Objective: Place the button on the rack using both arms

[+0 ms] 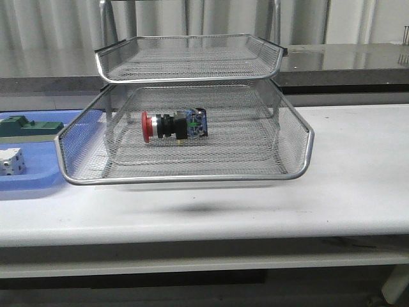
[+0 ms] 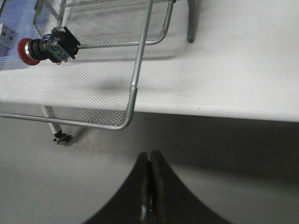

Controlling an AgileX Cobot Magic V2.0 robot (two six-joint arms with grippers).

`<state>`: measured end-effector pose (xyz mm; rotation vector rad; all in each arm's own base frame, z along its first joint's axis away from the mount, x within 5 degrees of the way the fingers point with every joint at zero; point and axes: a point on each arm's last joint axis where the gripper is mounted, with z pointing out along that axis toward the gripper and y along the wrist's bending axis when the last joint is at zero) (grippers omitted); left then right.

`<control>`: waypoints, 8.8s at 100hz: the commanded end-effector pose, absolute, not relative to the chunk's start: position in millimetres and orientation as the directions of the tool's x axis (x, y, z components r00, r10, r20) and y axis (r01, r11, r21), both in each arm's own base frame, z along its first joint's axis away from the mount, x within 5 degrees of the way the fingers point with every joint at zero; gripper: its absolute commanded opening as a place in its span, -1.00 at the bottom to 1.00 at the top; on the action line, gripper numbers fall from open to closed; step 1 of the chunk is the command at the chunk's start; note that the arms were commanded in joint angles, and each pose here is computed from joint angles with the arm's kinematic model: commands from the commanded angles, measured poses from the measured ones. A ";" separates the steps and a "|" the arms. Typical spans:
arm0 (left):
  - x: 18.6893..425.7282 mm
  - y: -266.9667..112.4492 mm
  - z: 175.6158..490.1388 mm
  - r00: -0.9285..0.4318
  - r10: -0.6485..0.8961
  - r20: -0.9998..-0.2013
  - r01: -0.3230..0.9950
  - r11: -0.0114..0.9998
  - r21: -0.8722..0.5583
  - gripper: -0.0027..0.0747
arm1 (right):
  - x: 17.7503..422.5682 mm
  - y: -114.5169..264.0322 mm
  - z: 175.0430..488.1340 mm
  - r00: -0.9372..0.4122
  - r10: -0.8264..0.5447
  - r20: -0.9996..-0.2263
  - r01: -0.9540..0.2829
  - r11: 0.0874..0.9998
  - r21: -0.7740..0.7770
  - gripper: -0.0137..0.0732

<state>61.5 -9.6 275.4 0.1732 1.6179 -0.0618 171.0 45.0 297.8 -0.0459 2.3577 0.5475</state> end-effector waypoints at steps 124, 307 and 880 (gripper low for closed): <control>61.0 -8.9 292.9 0.057 0.040 -0.998 0.137 0.989 0.048 -0.99 | 261.4 192.2 195.7 -0.847 0.036 -0.531 -0.242 0.862 0.445 -0.84; 61.0 -8.9 292.9 0.057 0.040 -0.998 0.137 0.989 0.048 -0.99 | 263.5 115.6 293.8 -0.589 0.015 -0.808 -0.353 0.895 0.274 -0.82; 55.6 -2.4 199.1 0.090 -0.015 -0.996 0.042 0.999 -0.011 -0.99 | 54.2 3.1 206.2 0.044 0.028 -0.999 -0.059 0.998 0.025 -0.82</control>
